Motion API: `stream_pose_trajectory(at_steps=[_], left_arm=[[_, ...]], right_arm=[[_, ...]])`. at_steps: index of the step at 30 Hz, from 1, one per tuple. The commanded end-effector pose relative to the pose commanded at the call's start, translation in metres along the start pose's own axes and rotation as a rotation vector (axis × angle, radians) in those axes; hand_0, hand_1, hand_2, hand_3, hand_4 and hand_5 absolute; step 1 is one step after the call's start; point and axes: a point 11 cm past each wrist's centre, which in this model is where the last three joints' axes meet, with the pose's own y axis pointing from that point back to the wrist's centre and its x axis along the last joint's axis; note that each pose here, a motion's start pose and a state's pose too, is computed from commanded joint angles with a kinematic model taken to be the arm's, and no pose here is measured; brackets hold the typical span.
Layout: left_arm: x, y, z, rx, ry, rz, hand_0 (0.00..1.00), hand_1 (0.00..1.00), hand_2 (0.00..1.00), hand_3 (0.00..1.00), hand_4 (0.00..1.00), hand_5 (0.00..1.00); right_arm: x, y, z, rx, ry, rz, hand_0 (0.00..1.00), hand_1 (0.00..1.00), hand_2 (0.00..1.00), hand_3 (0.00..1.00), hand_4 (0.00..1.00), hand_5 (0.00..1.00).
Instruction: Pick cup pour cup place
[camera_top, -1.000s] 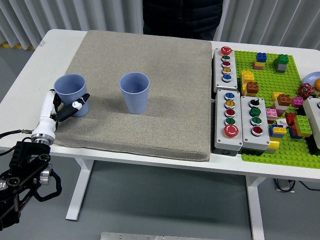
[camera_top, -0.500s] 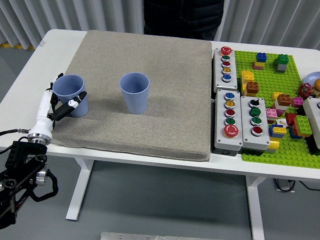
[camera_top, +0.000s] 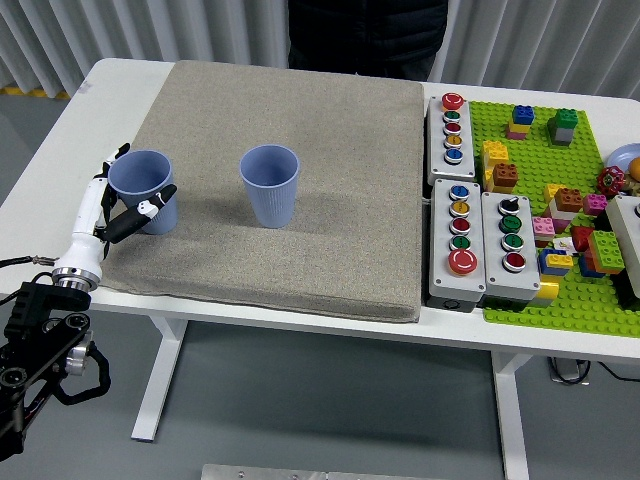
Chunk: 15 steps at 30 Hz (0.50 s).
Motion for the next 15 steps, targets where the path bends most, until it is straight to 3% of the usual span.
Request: stream_pose_trajectory(at_steps=[15], left_arm=[[0.018,0.002,0.013,-0.040,-0.019,0.051,0.793,0.813,0.980,0.998,0.998,0.537]], right_arm=[[0.000,0.000,0.000,0.000,-0.003,0.001,0.723,0.689,0.736,0.695,0.307,0.293]])
